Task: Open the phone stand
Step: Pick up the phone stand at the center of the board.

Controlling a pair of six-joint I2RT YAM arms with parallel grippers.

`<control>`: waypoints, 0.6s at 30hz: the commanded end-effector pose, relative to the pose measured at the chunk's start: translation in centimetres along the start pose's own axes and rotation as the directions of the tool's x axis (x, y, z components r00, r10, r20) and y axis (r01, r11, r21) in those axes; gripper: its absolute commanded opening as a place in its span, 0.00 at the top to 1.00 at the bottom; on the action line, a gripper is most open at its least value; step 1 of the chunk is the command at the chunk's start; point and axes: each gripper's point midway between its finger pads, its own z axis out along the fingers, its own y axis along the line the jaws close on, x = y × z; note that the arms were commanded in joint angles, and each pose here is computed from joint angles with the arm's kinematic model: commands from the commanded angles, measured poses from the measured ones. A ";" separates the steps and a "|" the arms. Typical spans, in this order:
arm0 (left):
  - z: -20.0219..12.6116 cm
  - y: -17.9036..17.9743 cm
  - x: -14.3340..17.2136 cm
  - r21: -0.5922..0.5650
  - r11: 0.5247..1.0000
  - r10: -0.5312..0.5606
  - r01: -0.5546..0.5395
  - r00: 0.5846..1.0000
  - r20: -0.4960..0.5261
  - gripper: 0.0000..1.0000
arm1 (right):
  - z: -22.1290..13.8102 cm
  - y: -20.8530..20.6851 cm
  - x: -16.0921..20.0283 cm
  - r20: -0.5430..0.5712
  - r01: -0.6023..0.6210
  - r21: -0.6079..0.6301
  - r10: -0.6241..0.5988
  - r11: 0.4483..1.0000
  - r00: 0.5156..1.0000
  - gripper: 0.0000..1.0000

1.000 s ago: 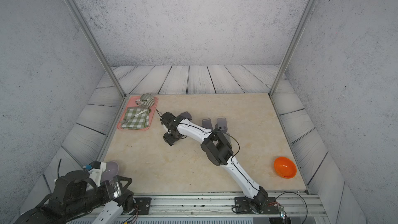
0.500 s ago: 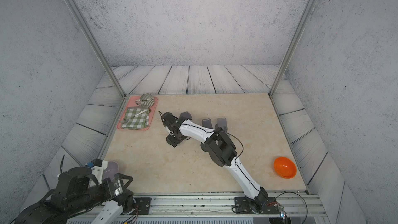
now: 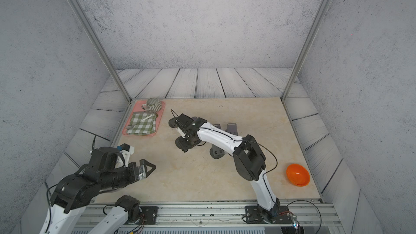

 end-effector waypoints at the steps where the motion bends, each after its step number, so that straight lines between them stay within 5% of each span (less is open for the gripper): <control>1: 1.1 -2.3 -2.0 0.101 0.993 0.049 -0.053 0.998 0.044 0.02 | -2.8 0.7 0.3 0.026 -0.046 -0.029 0.047 0.998 0.999 0.50; 10: 3.4 -5.0 -4.1 0.236 0.968 0.067 -0.084 0.995 0.079 0.00 | -7.8 1.4 1.2 0.082 -0.138 -0.083 0.145 0.987 0.986 0.49; 18: 5.0 -7.1 -5.2 0.362 0.928 0.058 -0.090 0.993 0.099 0.09 | -11.2 1.9 2.4 0.116 -0.200 -0.134 0.216 0.971 0.970 0.49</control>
